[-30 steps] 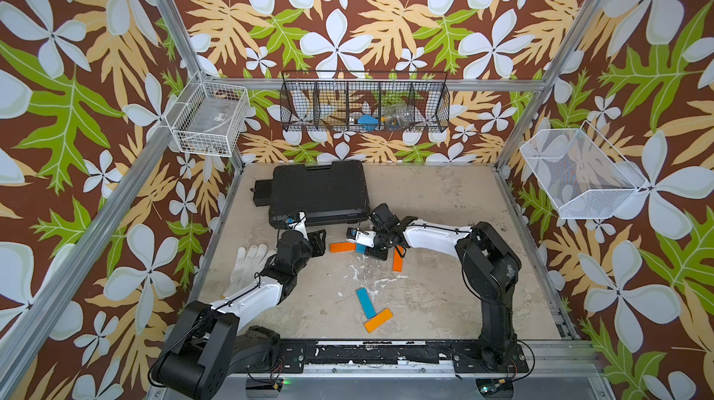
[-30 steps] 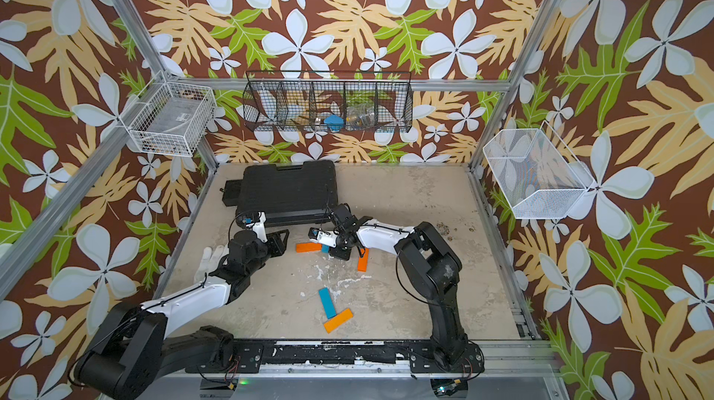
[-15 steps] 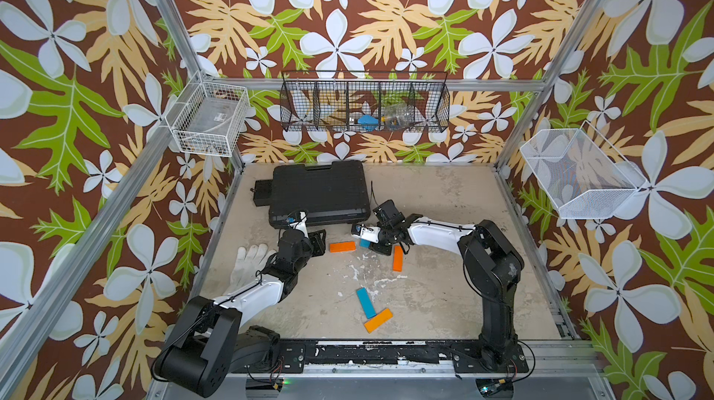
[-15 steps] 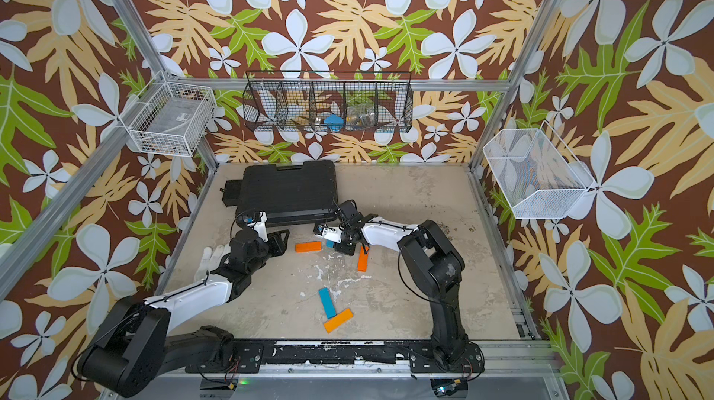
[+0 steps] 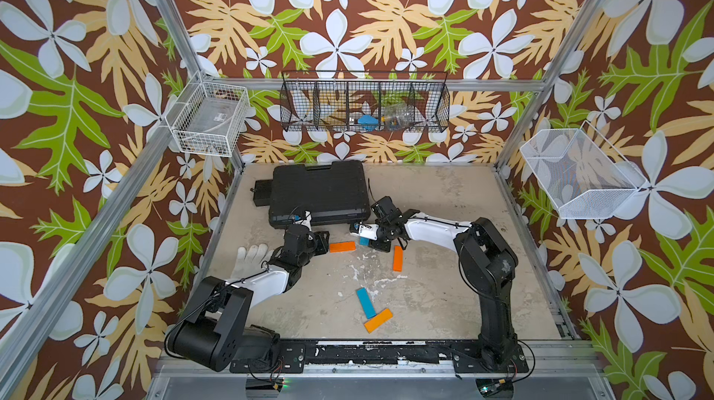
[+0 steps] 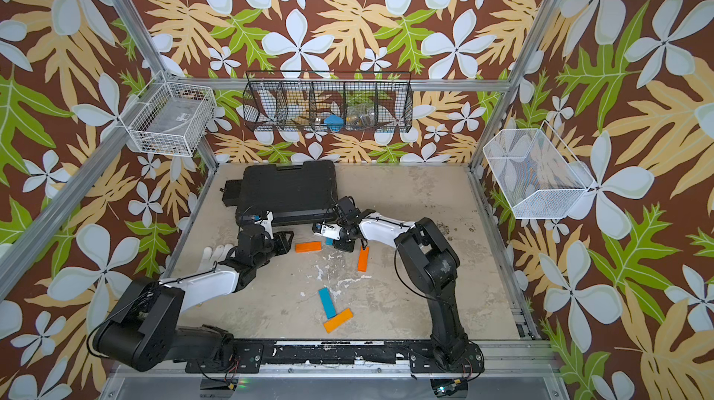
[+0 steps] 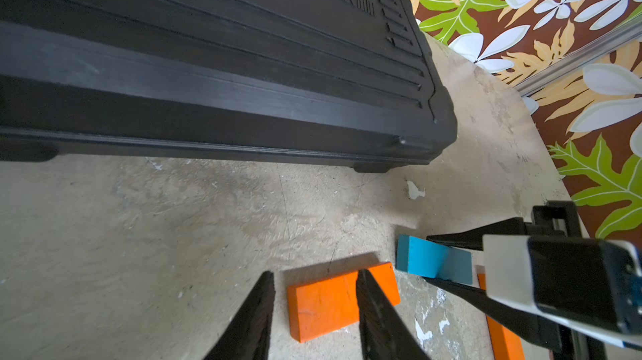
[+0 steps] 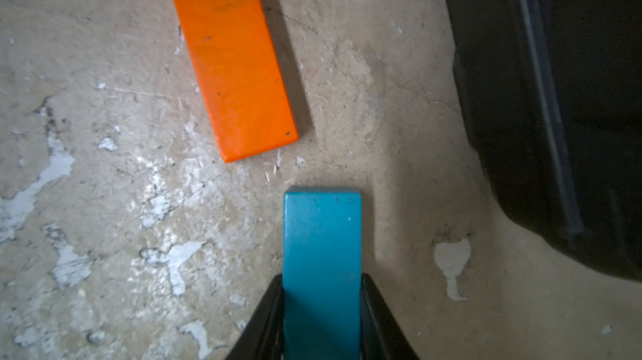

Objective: Assemble the number 7 with building blocks
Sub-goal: Assemble the building block at the center of the board.

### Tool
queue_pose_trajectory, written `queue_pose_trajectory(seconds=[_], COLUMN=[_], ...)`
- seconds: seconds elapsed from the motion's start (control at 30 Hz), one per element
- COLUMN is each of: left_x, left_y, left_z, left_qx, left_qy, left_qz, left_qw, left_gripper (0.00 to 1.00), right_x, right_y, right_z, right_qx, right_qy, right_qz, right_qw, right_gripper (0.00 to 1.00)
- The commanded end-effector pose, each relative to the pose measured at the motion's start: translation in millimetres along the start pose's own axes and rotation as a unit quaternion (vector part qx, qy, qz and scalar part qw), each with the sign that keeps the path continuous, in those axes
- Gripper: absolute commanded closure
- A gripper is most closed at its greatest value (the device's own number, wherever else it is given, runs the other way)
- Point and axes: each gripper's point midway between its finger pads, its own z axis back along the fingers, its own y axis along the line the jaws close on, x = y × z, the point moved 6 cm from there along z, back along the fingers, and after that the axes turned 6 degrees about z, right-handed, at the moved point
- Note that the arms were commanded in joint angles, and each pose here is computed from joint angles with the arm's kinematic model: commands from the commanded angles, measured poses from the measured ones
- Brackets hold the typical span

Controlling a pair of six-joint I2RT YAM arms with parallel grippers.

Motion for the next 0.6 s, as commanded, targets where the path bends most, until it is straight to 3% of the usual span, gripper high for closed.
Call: queue_pose_trajectory(seconds=[0.0,0.57], left_x=[1.8,2.6], left_y=[-1.5,0.1], left_z=[1.6,2.3], left_qx=[-0.006,-0.004], left_qy=[-0.003,-0.006], left_qz=[-0.003,-0.001], left_qw=[1.0,1.0], left_gripper=[0.58,0.58], right_x=[-35.4,-41.0], right_y=[43.2,57.8], right_z=[-16.3,-8.6], right_qx=[0.083,0.1], right_qy=[0.09,0.099], right_qz=[-0.007,-0.023], right_qw=[0.992,0.99], right_gripper=[0.65,0.66])
